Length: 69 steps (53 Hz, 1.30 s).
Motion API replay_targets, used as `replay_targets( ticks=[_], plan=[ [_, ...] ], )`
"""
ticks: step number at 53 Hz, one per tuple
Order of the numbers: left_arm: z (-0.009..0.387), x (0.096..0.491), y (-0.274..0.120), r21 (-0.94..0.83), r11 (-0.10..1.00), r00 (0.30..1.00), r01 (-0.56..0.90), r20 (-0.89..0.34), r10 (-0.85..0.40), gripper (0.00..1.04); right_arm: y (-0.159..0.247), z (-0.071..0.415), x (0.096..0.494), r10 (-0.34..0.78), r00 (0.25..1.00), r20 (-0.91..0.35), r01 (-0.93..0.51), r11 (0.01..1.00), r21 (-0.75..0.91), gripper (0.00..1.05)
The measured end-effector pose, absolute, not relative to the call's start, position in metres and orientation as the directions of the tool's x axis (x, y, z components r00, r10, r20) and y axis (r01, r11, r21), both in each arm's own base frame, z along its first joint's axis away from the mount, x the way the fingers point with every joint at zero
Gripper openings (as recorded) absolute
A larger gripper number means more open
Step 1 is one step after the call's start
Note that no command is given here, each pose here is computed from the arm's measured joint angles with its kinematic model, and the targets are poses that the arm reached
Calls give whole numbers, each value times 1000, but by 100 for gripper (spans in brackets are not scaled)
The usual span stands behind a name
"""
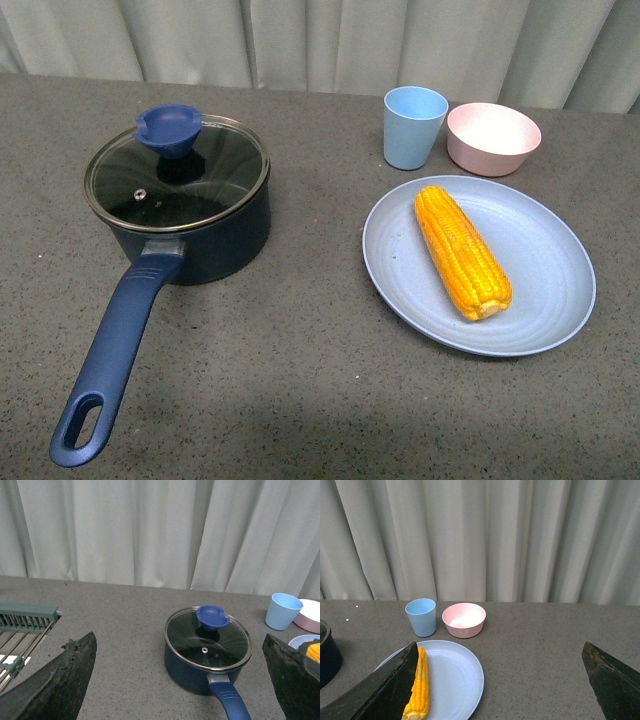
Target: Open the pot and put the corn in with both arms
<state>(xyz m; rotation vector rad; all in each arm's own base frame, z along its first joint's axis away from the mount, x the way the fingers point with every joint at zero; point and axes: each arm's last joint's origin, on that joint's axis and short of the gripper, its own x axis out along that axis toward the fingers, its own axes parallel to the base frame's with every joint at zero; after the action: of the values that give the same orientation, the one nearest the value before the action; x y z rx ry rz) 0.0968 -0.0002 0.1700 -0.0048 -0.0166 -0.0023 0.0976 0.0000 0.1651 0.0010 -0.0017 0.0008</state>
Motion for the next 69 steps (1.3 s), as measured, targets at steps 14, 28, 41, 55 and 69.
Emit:
replay_targets(
  ticks=[14,28,41,55,69],
  plan=[
    [170,97,0,-5,1000,1000,2,17,-2,98,0,165,98,1,1000,2,-1,1000,1,96],
    [170,97,0,-5,1000,1000,2,17,-2,98,0,165,98,1,1000,2,-1,1000,1,96],
    [170,97,0,-5,1000,1000,2,17,-2,98,0,165,98,1,1000,2,-1,1000,1,96],
    [166,109,2,-100,972,977,-211,-59,206,98,0,165,98,1,1000,2,-1,1000,1,96],
    [179,172,-18,-216,975,999,-50,-31,45,98,0,165,98,1,1000,2,-1,1000,1,96]
  ],
)
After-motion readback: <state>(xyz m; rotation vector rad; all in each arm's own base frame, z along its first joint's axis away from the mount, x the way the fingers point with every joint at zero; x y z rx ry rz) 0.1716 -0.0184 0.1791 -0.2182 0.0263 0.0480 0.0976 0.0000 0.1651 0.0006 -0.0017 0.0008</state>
